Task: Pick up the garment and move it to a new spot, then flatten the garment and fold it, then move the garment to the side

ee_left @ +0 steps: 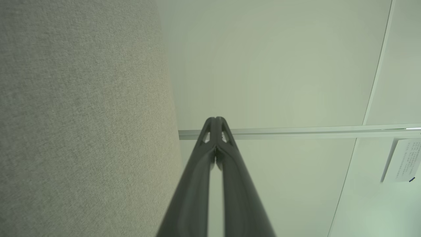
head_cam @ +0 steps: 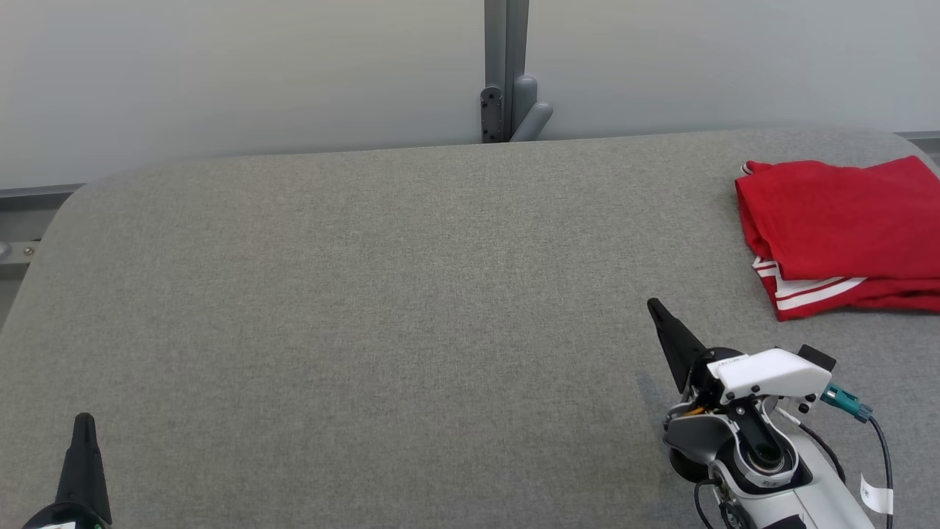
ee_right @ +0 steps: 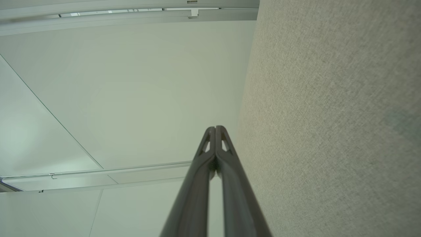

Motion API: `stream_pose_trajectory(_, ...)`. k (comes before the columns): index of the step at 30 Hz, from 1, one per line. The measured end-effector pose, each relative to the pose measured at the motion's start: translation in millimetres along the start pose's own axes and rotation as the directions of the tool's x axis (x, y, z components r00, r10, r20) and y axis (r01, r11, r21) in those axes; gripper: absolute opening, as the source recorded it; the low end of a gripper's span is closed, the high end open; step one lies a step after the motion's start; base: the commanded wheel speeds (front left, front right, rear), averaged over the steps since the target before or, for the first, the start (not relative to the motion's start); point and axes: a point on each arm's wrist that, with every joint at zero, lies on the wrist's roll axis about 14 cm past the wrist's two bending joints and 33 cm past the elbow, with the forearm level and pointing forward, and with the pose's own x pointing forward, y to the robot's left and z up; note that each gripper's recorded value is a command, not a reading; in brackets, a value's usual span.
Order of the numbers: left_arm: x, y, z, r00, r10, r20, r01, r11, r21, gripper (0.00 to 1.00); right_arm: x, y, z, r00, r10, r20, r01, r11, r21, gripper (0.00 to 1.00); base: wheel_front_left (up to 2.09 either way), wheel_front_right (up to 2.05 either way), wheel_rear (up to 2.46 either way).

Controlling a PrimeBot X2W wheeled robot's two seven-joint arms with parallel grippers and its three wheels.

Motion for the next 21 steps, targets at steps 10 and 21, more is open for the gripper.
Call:
stream_pose_trajectory(10,0.0,0.0,0.0,1.0,0.0,0.0,0.0,1.0,0.0,0.0,0.0,0.0,-0.1,1.0,0.0,0.0,0.0,1.0,0.0,0.0,0.0,0.0,0.0)
stream_pose_trajectory(21,0.0,0.0,0.0,1.0,0.0,0.0,0.0,1.0,0.0,0.0,0.0,0.0,-0.1,1.0,0.0,0.0,0.0,1.0,0.0,0.0,0.0,0.0,0.0)
